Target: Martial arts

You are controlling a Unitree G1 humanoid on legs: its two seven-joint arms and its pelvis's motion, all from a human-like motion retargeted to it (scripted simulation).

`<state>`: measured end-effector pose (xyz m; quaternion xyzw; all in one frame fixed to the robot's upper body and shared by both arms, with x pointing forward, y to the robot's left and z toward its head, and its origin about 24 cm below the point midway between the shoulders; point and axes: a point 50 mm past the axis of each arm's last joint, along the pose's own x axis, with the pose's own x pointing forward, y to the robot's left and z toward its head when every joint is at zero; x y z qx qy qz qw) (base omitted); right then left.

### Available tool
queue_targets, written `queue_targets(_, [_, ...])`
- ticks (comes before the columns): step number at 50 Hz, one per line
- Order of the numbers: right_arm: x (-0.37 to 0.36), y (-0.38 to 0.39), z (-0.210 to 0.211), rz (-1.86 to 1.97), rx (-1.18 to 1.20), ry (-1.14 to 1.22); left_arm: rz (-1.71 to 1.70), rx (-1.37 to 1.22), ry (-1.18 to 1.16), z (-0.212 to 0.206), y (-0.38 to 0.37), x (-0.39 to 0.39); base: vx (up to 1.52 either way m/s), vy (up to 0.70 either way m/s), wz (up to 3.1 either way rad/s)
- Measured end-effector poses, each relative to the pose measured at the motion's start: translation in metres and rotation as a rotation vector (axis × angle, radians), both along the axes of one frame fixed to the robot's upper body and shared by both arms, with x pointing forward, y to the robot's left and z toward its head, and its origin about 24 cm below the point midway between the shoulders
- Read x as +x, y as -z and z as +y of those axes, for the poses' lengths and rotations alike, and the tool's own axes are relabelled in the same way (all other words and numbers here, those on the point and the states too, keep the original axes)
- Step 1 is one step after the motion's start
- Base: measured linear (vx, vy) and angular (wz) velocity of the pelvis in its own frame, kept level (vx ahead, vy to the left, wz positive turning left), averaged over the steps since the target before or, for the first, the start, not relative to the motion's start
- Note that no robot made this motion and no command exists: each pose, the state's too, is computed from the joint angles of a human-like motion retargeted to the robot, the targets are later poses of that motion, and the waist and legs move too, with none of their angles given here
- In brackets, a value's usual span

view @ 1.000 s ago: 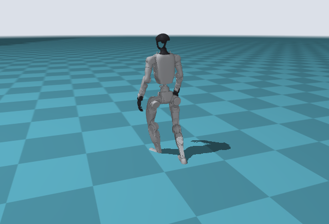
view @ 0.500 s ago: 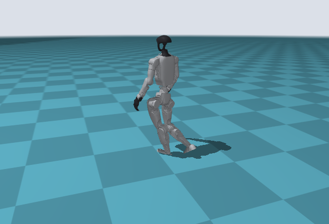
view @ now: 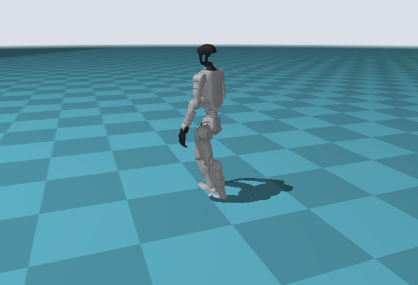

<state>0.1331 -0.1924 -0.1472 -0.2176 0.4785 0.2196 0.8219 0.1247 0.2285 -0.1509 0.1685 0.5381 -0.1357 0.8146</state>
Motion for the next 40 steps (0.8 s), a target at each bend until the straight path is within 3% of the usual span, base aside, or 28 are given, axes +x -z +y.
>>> queue_targets(40, [0.021,-0.005,0.016,0.003,0.038,-0.138,0.028,-0.064,0.132,-0.015,0.003,-0.007,0.18,-0.05,0.25])
